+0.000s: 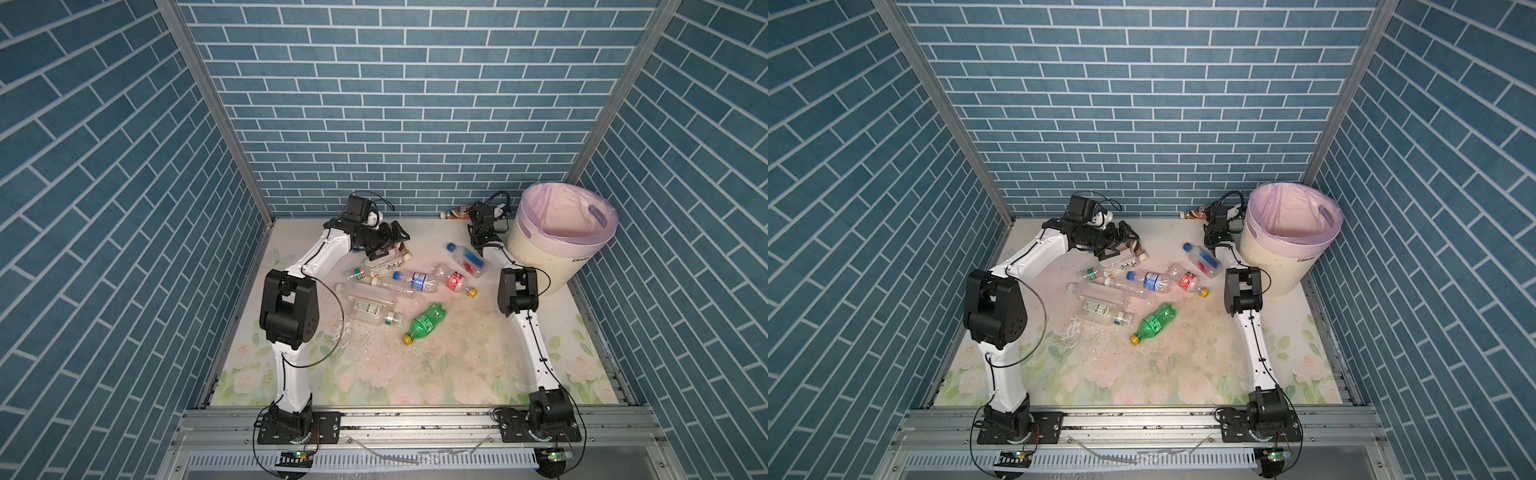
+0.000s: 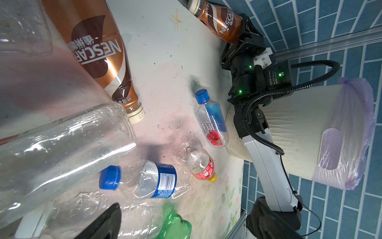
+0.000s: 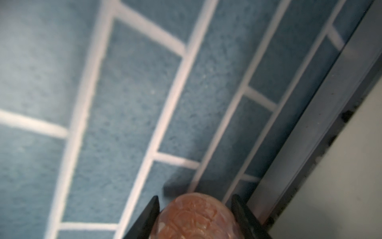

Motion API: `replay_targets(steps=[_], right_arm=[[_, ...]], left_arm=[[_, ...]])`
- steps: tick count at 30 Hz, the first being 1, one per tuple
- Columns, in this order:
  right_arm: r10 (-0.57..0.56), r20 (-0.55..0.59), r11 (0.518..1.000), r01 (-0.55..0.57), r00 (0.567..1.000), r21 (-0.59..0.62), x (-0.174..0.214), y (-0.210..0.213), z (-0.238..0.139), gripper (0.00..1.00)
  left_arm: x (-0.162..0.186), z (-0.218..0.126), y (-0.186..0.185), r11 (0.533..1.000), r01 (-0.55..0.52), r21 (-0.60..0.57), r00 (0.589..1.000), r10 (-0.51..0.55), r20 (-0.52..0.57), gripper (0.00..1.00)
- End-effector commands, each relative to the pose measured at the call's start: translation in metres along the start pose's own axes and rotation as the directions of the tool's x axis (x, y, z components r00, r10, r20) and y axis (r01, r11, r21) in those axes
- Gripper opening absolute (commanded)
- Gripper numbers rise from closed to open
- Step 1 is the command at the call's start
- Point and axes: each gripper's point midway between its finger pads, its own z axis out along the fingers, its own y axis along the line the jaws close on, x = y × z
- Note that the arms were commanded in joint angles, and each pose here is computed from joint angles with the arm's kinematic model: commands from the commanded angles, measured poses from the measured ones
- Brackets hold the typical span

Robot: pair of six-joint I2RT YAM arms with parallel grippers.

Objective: Throw the plastic bottles in the bin
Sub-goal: 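Lift the Nescafe bottle with the right gripper and swing it over the bin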

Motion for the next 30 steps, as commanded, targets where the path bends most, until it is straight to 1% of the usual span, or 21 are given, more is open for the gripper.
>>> replay_targets(steps=[1,6,14,25,30], right_arm=[[-0.061,-0.032,0.997,0.060,0.998,-0.040,0.004,0.030,-0.011,0.37],[-0.068,-0.050,0.996,0.065,0.996,-0.061,0.010,0.041,-0.022,0.35],[-0.086,-0.079,0.994,0.080,0.993,-0.069,0.028,0.048,-0.044,0.33],[-0.163,-0.144,0.984,0.150,0.976,-0.097,0.051,0.071,-0.074,0.29],[-0.225,-0.176,0.970,0.203,0.958,-0.133,0.063,0.095,-0.095,0.28]], left_arm=[[-0.005,0.000,0.003,1.000,-0.003,-0.005,1.000,0.003,-0.001,0.99],[-0.004,0.000,0.002,1.000,-0.005,-0.002,1.000,0.005,0.001,0.99],[-0.004,-0.002,0.000,1.000,-0.007,-0.001,1.000,0.007,0.007,0.99],[-0.005,-0.008,-0.005,1.000,-0.014,0.008,0.999,0.014,0.032,0.99],[-0.007,-0.017,-0.011,0.999,-0.032,0.007,0.998,0.032,0.057,0.99]])
